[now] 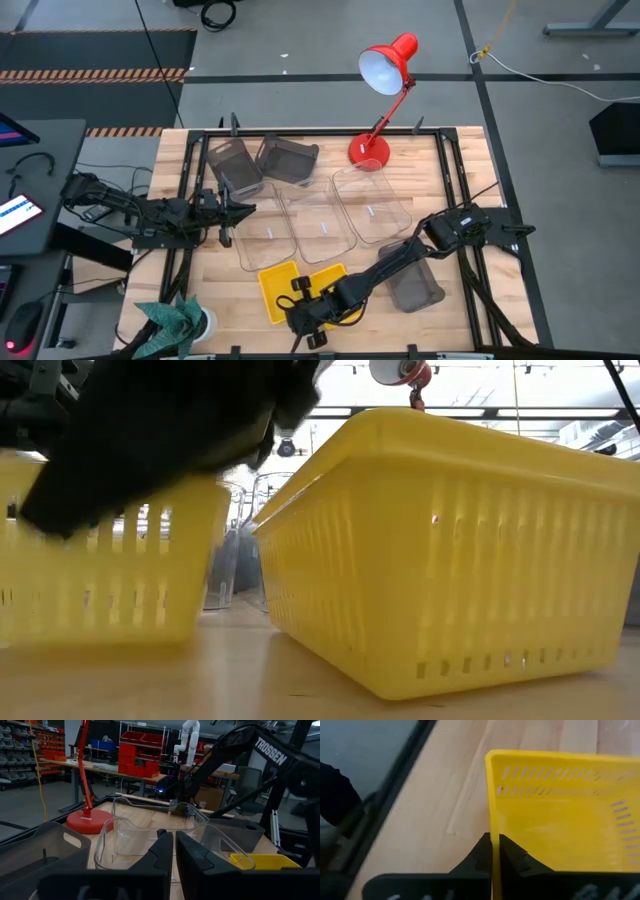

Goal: Stack baskets by color
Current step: Stack the left yellow bin on the right yellow bin

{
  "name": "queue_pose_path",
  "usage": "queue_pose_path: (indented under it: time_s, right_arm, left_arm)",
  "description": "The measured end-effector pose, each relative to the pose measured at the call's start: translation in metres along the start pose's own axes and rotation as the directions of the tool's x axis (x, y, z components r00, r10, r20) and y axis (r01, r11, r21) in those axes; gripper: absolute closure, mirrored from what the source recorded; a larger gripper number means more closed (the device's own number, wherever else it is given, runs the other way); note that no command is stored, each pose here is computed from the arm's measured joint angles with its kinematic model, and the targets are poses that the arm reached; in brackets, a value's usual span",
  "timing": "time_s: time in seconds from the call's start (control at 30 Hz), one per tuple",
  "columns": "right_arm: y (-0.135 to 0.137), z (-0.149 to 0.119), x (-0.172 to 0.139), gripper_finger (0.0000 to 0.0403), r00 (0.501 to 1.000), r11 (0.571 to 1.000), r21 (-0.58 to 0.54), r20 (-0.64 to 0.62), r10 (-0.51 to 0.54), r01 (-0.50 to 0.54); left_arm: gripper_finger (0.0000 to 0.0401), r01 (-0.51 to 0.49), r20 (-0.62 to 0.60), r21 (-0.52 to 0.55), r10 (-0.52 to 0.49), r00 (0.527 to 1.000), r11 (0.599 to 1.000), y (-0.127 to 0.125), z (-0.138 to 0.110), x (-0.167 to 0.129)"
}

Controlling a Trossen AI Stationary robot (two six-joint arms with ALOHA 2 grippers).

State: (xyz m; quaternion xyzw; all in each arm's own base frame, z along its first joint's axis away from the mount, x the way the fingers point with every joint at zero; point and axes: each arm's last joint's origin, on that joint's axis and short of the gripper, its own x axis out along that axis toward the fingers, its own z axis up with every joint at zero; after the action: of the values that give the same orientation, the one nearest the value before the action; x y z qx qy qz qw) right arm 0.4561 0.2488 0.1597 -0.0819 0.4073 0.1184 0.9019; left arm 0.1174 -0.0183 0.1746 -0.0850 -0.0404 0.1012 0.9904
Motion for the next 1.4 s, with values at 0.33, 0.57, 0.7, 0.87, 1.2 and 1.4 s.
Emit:
queue_pose_path:
  time_s: [0.33, 0.57, 0.7, 0.87, 1.2, 1.4]
  right_arm:
    - [0.016, 0.022, -0.053, 0.0391, 0.998, 1.000, 0.001, 0.062, 0.029, -0.030]
    - [0.038, 0.029, -0.094, 0.0391, 0.994, 0.999, -0.037, 0.110, -0.025, 0.029]
    - [0.048, 0.021, -0.107, 0.0391, 0.994, 0.995, -0.044, 0.061, -0.086, 0.089]
    - [0.057, 0.008, -0.111, 0.0391, 0.993, 0.991, -0.063, -0.029, -0.117, 0.115]
    - [0.067, -0.015, -0.123, 0.0391, 0.967, 0.986, -0.101, -0.207, -0.152, 0.134]
    - [0.069, -0.017, -0.123, 0.0391, 0.963, 0.987, -0.101, -0.226, -0.144, 0.124]
  left_arm:
    - [0.0365, 0.000, 0.000, 0.000, 0.000, 1.000, 1.000, 0.000, 0.000, 0.000]
    - [0.0370, 0.000, 0.000, 0.000, 0.000, 1.000, 1.000, 0.000, 0.000, 0.000]
    - [0.0373, 0.000, 0.000, 0.000, 0.000, 1.000, 1.000, 0.000, 0.000, 0.000]
    - [0.0367, 0.000, 0.000, 0.000, 0.000, 1.000, 1.000, 0.000, 0.000, 0.000]
    - [0.0374, 0.000, 0.000, 0.000, 0.000, 1.000, 1.000, 0.000, 0.000, 0.000]
    - [0.0373, 0.000, 0.000, 0.000, 0.000, 1.000, 1.000, 0.000, 0.000, 0.000]
